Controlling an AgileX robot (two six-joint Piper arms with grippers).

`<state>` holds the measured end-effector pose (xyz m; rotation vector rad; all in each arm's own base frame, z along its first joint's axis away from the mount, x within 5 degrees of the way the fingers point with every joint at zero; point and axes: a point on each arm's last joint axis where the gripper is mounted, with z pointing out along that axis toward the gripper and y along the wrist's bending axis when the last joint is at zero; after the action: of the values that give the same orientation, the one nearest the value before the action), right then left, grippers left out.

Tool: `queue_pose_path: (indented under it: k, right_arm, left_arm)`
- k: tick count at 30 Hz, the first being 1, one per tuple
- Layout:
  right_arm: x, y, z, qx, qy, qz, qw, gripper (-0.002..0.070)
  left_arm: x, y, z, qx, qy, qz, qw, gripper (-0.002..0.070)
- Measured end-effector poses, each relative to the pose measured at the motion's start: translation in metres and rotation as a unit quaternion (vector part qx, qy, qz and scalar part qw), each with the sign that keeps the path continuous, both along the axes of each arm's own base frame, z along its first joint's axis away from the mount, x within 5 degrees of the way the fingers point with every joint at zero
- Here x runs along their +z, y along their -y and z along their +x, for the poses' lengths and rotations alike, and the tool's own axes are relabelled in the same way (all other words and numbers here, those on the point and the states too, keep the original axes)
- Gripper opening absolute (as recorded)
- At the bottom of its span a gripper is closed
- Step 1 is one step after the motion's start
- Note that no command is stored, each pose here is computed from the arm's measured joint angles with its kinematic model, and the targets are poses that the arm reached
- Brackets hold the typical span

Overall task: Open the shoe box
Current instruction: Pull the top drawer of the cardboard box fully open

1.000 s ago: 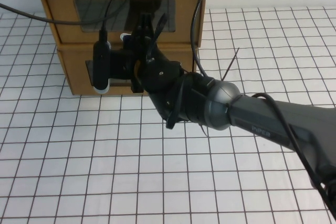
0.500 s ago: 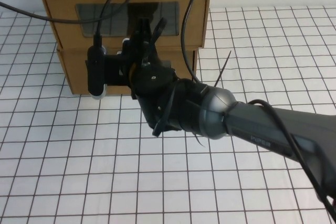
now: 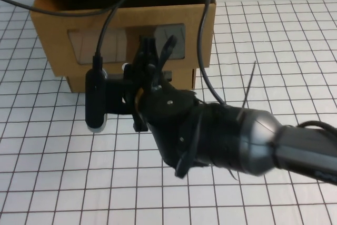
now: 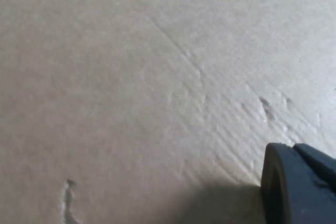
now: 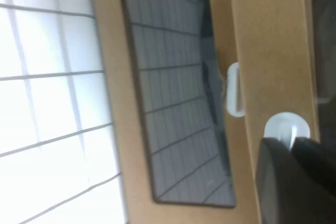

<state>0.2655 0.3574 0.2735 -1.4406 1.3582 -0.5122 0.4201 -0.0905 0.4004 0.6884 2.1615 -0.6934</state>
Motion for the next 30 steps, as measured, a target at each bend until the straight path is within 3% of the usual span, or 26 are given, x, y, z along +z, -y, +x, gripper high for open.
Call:
queue_pose_path:
  k: [11, 30]
  right_arm:
    - [0.012, 0.013, -0.057, -0.013, -0.039, 0.011, 0.999, 0.0006]
    - [0.002, 0.011, -0.081, -0.028, -0.117, -0.005, 0.993, -0.0006]
  left_arm:
    - [0.001, 0.0, -0.001, 0.009, -0.012, -0.007, 1.0, -0.0002]
    - [0.001, 0.0, -0.001, 0.011, -0.015, -0.009, 1.0, -0.0002]
